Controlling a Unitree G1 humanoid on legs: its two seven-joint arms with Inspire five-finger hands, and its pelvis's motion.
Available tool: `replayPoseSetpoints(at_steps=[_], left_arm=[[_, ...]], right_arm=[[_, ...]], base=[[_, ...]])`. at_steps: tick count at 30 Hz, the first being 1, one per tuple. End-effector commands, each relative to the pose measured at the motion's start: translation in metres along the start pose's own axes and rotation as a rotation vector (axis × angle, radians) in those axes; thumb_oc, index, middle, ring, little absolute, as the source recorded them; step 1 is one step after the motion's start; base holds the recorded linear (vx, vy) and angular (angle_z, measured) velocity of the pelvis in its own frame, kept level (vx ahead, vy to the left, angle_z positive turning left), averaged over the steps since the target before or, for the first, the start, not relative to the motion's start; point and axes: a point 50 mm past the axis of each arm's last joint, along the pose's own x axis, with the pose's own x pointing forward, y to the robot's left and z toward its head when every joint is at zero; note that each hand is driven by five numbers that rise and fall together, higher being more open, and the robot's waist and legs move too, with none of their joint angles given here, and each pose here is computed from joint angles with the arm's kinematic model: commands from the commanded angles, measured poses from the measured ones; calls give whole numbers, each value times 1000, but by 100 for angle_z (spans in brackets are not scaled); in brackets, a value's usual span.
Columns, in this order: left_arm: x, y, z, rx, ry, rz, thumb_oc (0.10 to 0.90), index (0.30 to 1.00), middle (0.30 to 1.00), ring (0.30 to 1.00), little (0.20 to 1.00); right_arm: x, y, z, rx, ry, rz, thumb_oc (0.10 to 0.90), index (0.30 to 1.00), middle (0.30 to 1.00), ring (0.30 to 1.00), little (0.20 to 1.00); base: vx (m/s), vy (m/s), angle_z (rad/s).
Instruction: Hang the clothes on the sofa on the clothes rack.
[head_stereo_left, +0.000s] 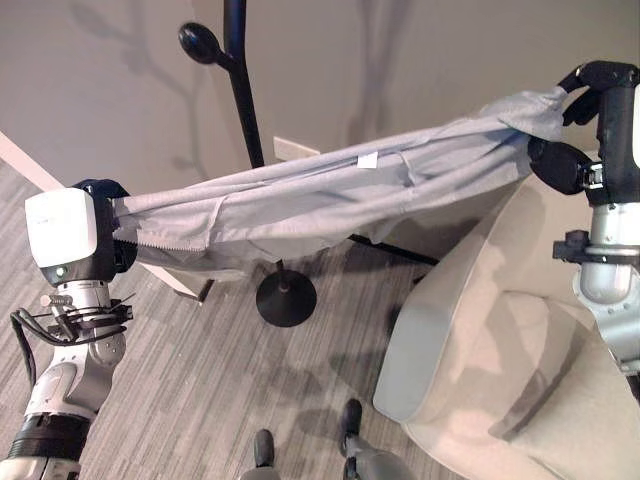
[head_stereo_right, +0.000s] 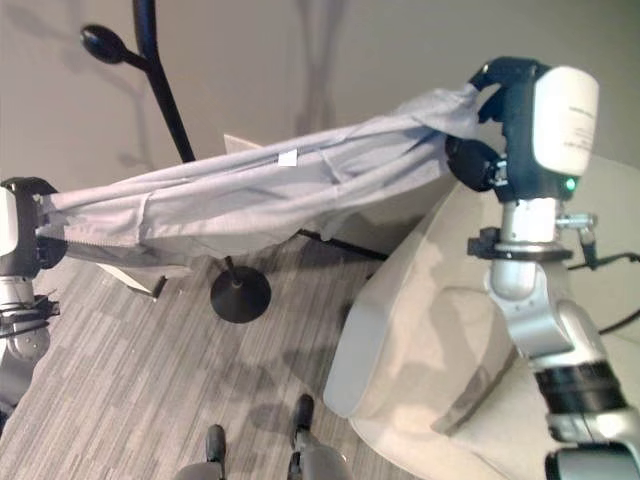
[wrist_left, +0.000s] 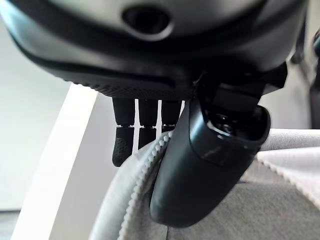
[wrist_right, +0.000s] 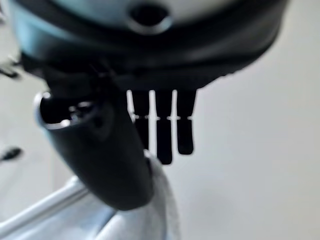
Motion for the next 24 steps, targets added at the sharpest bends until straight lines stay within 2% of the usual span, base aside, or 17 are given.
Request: replayPoseSetpoints(at_steps=[1, 5, 9, 14, 16, 20, 24], left_arm=[[20, 38, -49, 229, 95, 162, 400, 300, 300, 300, 300], [39, 64, -52, 277, 78, 284, 400, 300, 300, 300, 300], [57, 71, -52, 315, 81, 341, 400, 300, 300, 300, 300], [61, 85, -65, 335, 146, 410, 400, 300, 300, 300, 300], [63, 85, -73, 343, 183, 398, 400, 300, 300, 300, 300], [71, 86, -76, 368, 194, 379, 400, 300, 300, 300, 300], [85, 99, -78, 381, 211, 422, 400, 300, 300, 300, 300]], right_arm=[[30, -59, -24, -134, 47, -371, 400, 300, 300, 300, 300], [37, -70, -17, -134, -3, -452, 400, 300, 300, 300, 300], [51, -76, -9, -185, -58, -496, 400, 300, 300, 300, 300], [67, -69, 2, -219, -125, -454, 400, 300, 300, 300, 300], [65, -60, -5, -289, -106, -382, 400, 300, 300, 300, 300], [69, -64, -8, -376, -109, -356, 400, 300, 300, 300, 300], [77, -74, -16, -448, -76, -397, 400, 300, 300, 300, 300]], base=[[63, -161, 6], [27, -191, 7], [22, -63, 12], [254, 175, -52], [310, 297, -71], [216, 263, -20], [120, 226, -18]])
